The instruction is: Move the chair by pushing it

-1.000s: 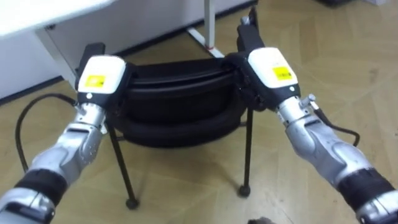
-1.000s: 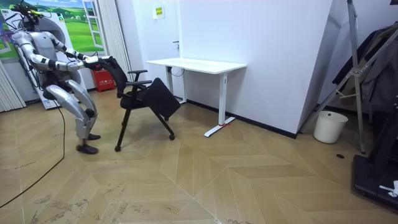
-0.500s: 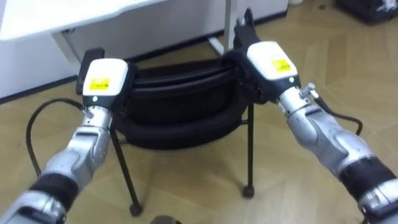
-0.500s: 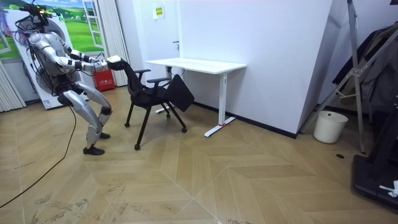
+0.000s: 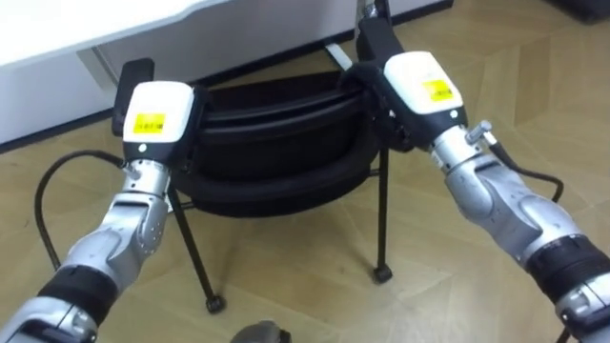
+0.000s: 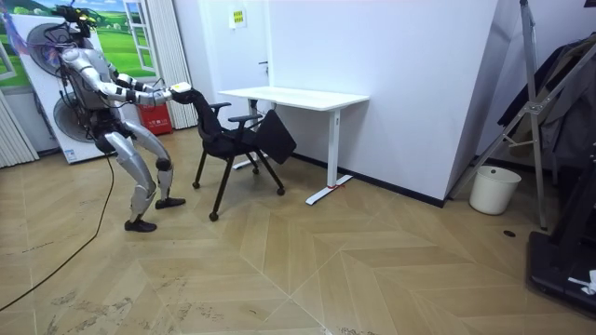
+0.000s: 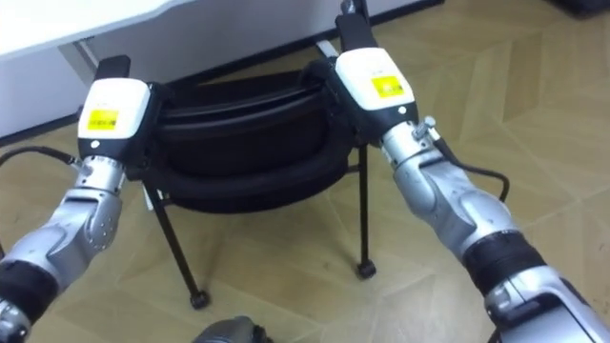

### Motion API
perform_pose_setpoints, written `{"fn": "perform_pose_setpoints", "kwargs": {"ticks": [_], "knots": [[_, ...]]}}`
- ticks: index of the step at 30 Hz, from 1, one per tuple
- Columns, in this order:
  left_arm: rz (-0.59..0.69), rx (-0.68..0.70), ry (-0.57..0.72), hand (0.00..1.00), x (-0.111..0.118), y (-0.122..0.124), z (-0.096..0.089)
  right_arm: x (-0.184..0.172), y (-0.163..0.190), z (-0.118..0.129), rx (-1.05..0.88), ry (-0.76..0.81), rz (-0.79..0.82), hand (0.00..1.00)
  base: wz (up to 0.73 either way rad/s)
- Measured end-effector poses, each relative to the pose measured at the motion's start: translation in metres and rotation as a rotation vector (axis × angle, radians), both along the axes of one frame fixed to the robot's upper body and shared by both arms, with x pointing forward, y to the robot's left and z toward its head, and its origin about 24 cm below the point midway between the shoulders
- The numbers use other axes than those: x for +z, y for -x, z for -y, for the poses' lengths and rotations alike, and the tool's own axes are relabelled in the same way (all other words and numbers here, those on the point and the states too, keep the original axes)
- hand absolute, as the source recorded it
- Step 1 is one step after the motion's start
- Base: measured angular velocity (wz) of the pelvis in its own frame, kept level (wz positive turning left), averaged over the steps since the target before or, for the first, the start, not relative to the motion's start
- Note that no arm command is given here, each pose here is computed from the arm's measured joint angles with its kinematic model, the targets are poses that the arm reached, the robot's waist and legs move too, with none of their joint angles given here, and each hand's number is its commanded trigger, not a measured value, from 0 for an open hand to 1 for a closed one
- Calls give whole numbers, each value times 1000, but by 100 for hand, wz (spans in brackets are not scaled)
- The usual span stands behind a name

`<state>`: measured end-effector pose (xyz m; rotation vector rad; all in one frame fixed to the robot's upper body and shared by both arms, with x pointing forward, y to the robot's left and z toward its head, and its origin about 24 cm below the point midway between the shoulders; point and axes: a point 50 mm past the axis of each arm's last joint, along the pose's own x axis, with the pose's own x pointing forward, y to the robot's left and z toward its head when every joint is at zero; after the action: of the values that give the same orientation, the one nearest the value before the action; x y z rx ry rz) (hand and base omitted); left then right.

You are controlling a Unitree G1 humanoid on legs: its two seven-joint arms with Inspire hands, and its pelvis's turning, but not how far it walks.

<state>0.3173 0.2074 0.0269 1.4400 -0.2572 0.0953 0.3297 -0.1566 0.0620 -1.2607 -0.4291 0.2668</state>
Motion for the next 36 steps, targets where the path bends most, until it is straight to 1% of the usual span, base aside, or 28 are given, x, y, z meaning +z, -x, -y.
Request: {"fn": "perform_pose_setpoints", "kwargs": {"ticks": [6,9,15,19,20,22,24,29,32,36], "knots": [[-8,-5,-20,100,1,0,-4,-5,2,-3,-8,-15,-19,100,-6],[-5,4,-19,100,4,-2,-11,-3,0,-10,-1,-23,-8,100,-6],[-11,24,-43,100,5,0,-25,-9,3,-21,10,-52,-22,100,51],[4,37,-9,100,4,0,-19,3,-4,-20,19,-29,-6,100,21],[7,43,-10,100,4,-1,-20,3,-4,-20,19,-28,-8,100,36],[12,44,-1,100,3,-1,-15,3,-5,-18,16,-24,-14,100,21],[10,48,-3,100,1,1,-15,2,-5,-17,16,-20,-21,100,10],[-17,49,9,100,-8,5,-10,-3,0,-13,10,-12,-35,100,31],[-18,55,24,100,-9,5,-8,0,-1,-12,11,-5,-25,100,10],[-4,31,33,100,-7,3,-1,4,-2,-6,13,-2,-13,100,9]]}}
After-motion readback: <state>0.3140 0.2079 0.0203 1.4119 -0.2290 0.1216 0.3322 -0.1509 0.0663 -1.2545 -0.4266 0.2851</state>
